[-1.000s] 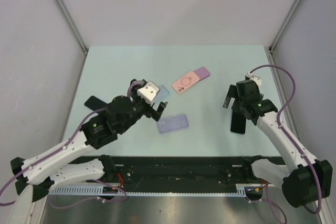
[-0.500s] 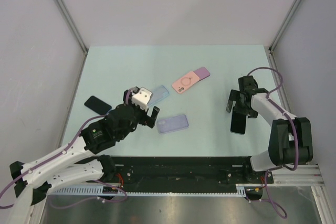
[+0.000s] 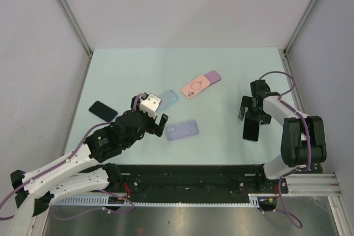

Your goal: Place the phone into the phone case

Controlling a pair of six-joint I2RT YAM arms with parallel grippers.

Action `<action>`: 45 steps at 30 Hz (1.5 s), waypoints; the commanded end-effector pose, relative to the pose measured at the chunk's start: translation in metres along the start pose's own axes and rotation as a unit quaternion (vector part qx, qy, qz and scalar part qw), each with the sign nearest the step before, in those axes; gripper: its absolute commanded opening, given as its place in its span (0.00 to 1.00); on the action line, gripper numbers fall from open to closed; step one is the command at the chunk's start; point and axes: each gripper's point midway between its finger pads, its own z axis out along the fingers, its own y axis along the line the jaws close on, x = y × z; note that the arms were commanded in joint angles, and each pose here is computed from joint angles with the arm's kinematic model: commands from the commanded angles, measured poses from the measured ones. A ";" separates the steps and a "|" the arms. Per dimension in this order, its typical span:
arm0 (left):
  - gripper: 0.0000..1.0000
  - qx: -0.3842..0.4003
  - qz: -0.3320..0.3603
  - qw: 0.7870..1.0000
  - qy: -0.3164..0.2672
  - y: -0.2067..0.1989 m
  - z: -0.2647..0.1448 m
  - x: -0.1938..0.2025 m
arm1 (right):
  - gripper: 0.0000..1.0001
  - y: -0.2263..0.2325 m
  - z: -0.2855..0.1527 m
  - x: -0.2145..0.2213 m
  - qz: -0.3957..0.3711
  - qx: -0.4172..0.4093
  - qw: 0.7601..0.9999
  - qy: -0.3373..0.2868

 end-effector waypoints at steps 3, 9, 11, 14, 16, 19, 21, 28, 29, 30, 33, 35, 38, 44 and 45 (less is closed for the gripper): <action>0.94 -0.002 -0.018 1.000 0.003 -0.002 0.002 0.000 | 0.95 -0.001 0.002 -0.016 -0.003 0.003 1.000 -0.017; 0.86 0.042 -0.021 0.999 0.001 -0.017 0.001 0.000 | 0.95 -0.001 0.011 -0.010 -0.004 -0.001 1.000 0.001; 0.86 0.050 -0.033 0.998 0.007 -0.022 0.003 0.002 | 0.95 -0.001 0.014 -0.008 -0.003 -0.001 1.000 0.008; 0.86 0.030 -0.066 0.997 0.030 -0.023 0.009 0.008 | 0.92 0.000 0.019 -0.003 -0.004 -0.003 1.000 0.020; 0.88 -0.002 -0.103 0.994 0.037 -0.017 0.012 0.005 | 0.87 0.002 0.022 -0.001 -0.007 -0.007 1.000 0.027; 0.86 -0.053 -0.170 0.982 0.069 -0.006 0.020 0.020 | 0.77 0.002 0.024 0.002 -0.004 -0.006 0.999 0.032; 0.83 -0.054 -0.204 0.972 0.100 -0.008 0.028 0.037 | 0.72 0.007 0.023 0.002 -0.003 -0.019 0.999 0.033; 0.75 -0.135 -0.343 0.912 0.178 0.016 0.051 0.100 | 0.59 0.027 0.009 0.005 -0.018 -0.037 0.999 0.024; 0.72 -0.142 -0.350 0.909 0.177 0.016 0.053 0.102 | 0.57 0.030 0.005 0.004 -0.020 -0.042 0.999 0.019; 0.70 -0.151 -0.359 0.903 0.179 0.017 0.055 0.105 | 0.57 0.033 0.003 0.005 -0.022 -0.046 0.999 0.017; 0.68 -0.157 -0.364 0.896 0.201 0.012 0.063 0.118 | 0.55 0.046 -0.006 0.006 -0.032 -0.062 0.998 0.009; 0.67 -0.165 -0.366 0.889 0.221 0.009 0.067 0.130 | 0.55 0.052 -0.013 0.006 -0.041 -0.071 0.997 0.001; 0.62 -0.148 -0.381 0.882 0.233 -0.002 0.073 0.142 | 0.54 0.058 -0.018 0.010 -0.053 -0.080 0.995 -0.003; 0.53 -0.114 -0.403 0.872 0.253 -0.024 0.086 0.168 | 0.53 0.069 -0.033 0.017 -0.059 -0.116 0.991 -0.016; 0.53 -0.115 -0.399 0.871 0.262 -0.026 0.090 0.172 | 0.52 0.069 -0.037 0.015 -0.059 -0.120 0.991 -0.024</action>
